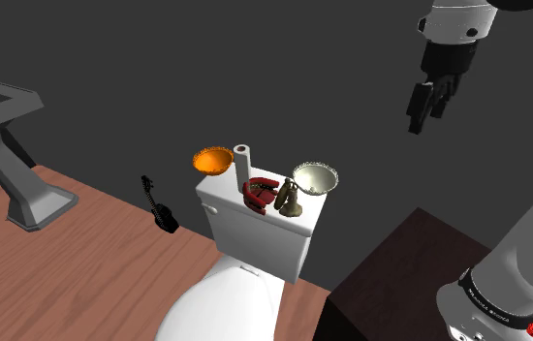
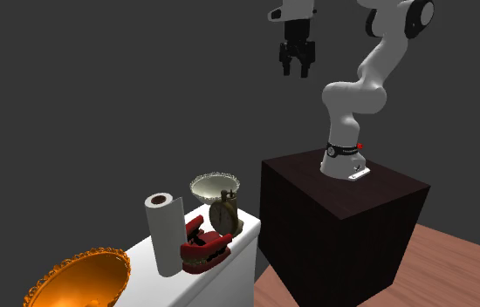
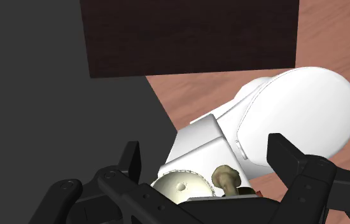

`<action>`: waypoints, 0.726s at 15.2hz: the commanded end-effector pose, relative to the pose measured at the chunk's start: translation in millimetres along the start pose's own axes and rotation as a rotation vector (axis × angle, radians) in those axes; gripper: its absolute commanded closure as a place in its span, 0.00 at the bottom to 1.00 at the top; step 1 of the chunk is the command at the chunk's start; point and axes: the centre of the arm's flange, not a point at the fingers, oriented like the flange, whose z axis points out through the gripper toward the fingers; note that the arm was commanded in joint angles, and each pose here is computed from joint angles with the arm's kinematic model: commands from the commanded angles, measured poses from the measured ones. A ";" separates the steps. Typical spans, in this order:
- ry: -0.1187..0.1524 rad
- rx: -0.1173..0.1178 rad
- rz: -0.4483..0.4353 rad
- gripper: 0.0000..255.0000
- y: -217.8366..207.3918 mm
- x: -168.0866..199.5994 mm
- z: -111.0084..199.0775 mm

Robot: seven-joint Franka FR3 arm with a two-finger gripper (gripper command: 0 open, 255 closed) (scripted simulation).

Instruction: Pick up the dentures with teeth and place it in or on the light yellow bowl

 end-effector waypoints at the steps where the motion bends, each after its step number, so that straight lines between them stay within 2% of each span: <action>1: 0.000 0.000 0.000 0.00 0.0 0.0 0.0; 11: -0.001 0.004 -0.017 0.00 -47.8 99.5 72.1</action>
